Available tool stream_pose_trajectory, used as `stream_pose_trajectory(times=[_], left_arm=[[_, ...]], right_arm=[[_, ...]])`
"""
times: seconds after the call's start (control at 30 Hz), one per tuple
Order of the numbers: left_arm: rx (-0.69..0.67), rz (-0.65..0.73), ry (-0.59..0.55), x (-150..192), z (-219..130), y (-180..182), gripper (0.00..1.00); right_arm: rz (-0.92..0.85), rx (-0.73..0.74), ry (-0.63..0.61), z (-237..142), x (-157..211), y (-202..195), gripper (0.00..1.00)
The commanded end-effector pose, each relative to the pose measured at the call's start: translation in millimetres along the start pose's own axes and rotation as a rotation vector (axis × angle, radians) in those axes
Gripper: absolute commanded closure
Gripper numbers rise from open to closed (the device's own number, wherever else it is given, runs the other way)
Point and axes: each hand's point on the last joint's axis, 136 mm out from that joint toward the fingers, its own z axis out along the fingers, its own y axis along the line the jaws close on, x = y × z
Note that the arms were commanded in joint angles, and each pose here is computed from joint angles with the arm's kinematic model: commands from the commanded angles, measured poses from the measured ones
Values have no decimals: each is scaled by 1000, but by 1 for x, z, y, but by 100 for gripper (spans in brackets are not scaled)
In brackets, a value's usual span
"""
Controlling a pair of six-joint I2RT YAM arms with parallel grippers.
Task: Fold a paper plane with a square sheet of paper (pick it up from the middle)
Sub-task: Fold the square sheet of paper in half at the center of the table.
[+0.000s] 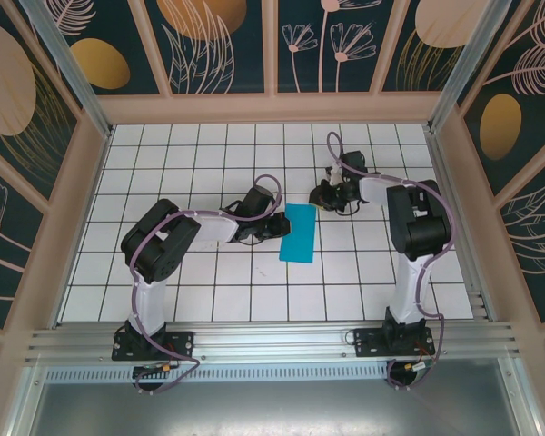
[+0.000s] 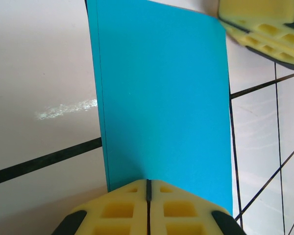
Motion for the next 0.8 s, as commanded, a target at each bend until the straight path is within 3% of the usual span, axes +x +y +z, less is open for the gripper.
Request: stream_pose_trajectory(times=[0.0, 0.47, 0.77], left_arm=[[-192, -55, 160, 58, 13, 64, 91], [-191, -55, 165, 58, 12, 63, 91], [-184, -40, 151, 50, 11, 56, 91]], right_arm=[[-43, -63, -31, -20, -9, 25, 83], [72, 5, 11, 14, 10, -28, 84], [9, -84, -18, -20, 7, 10, 83]])
